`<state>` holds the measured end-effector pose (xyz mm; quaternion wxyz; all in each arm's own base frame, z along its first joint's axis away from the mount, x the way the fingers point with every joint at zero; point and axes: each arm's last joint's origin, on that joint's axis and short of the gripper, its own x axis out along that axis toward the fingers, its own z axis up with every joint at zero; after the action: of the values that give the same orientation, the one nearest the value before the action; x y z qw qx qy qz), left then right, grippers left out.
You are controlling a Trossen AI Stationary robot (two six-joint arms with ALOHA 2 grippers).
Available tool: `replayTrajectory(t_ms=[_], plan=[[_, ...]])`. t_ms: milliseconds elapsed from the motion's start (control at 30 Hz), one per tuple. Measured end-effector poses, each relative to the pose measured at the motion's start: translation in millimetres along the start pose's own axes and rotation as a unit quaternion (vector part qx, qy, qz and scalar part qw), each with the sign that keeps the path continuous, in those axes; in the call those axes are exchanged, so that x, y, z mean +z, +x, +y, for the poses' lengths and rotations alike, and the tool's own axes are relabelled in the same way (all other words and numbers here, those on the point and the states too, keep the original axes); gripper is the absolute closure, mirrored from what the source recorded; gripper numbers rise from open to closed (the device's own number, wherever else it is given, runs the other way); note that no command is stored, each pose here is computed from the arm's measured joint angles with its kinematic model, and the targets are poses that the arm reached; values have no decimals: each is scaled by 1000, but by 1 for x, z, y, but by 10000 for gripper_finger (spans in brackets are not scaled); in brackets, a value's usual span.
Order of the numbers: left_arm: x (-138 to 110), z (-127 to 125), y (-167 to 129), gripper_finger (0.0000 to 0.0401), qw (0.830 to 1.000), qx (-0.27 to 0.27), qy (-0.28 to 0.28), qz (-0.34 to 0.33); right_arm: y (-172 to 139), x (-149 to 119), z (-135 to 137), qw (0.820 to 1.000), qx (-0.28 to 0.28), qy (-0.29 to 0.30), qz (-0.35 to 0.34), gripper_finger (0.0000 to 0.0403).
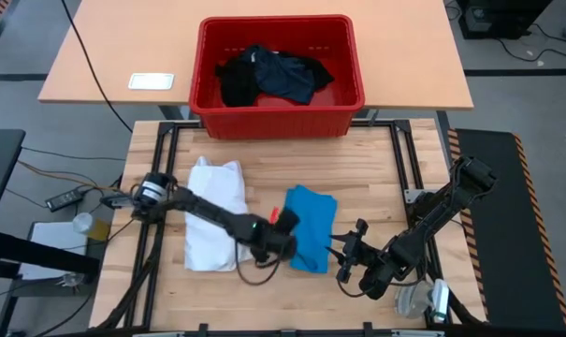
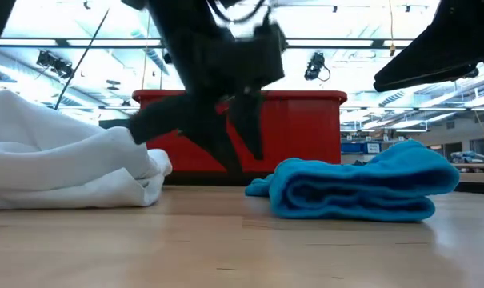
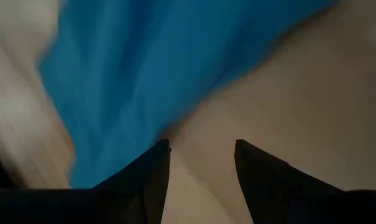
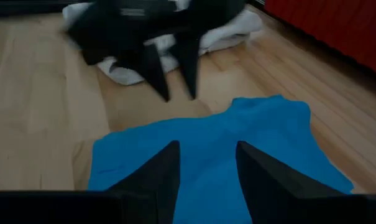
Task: Fold laundry
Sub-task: Fold the blue underwear
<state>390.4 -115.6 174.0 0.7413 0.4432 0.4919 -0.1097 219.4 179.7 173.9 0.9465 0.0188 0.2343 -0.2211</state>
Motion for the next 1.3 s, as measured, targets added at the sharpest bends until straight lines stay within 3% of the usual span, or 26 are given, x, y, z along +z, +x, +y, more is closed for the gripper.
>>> replayTrajectory(t_ms=[100, 233, 567, 767, 967, 1100, 1300], plan=[[16, -10, -2, 219, 996, 20, 81, -37, 0, 0, 0, 1000, 1, 1, 1, 241], [30, -14, -6, 219, 986, 54, 136, -75, 0, 0, 0, 1000, 1, 3, 3, 241], [34, -29, 9, 219, 944, 51, 320, -59, 0, 0, 0, 1000, 2, 4, 4, 241], [39, -30, 13, 210, 941, 47, 320, -98, 0, -1, 0, 1000, 3, 3, 6, 241], [42, -35, 11, 165, 946, 21, 299, -127, 0, -1, 0, 1000, 4, 3, 8, 241], [45, -36, 8, 138, 951, 48, 283, -112, 0, -1, 0, 1000, 4, 3, 8, 241], [54, -46, 1, 139, 940, 59, 311, -129, 0, -1, 0, 1000, 4, 3, 8, 241]])
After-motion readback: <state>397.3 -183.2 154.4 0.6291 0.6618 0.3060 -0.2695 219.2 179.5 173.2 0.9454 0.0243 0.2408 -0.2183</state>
